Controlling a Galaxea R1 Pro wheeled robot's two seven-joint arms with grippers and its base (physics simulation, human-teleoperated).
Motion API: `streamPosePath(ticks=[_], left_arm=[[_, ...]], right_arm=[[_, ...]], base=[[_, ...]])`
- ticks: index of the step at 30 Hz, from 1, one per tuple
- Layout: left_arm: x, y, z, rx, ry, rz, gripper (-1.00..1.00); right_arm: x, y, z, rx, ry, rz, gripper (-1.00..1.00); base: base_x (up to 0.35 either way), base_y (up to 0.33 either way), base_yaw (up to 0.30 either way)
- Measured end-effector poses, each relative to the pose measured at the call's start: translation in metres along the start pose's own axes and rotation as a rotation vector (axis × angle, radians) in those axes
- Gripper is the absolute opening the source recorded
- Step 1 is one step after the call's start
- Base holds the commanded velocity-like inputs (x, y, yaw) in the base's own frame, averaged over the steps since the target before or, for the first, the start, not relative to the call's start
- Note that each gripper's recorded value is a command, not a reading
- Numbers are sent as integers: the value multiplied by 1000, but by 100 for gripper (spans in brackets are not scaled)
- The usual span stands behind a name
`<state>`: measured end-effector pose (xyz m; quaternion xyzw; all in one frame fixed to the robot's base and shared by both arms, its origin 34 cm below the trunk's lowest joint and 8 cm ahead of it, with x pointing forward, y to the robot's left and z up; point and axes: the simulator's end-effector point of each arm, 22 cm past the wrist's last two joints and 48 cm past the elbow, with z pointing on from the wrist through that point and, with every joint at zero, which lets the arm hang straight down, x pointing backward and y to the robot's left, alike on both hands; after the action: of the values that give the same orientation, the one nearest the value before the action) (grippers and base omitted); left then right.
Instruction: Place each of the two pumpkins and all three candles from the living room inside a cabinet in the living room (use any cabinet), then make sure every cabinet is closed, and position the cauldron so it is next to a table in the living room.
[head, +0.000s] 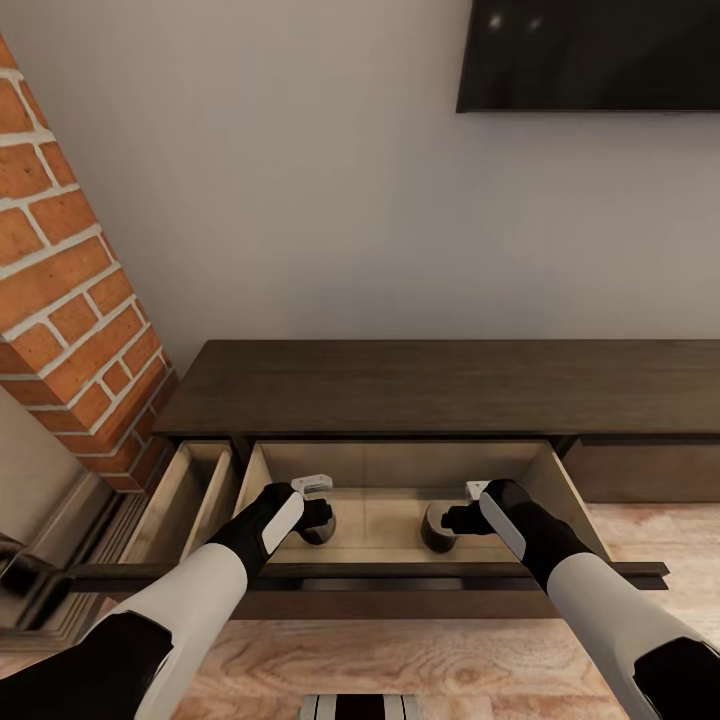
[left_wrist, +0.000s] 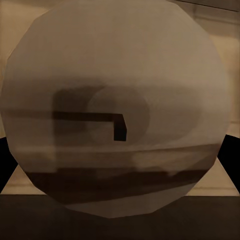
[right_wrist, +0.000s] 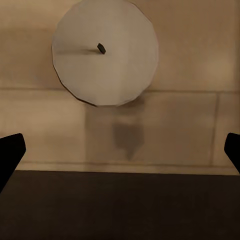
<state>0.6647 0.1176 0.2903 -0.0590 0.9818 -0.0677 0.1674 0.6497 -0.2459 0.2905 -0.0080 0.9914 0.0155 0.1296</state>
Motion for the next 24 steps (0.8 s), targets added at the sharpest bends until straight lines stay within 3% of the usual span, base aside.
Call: streamPosePath(ticks=[10,11,24], left_arm=[[0,0,0,0,0,-1,-100],[0,0,0,0,0,0,100],[0,1,0,-1,0,0,100]], right_arm=[[0,0,0,0,0,0,100],[0,0,0,0,0,0,100],[0,0,0,0,1,0,100]], base=[[0,0,0],[0,0,0],[0,0,0]])
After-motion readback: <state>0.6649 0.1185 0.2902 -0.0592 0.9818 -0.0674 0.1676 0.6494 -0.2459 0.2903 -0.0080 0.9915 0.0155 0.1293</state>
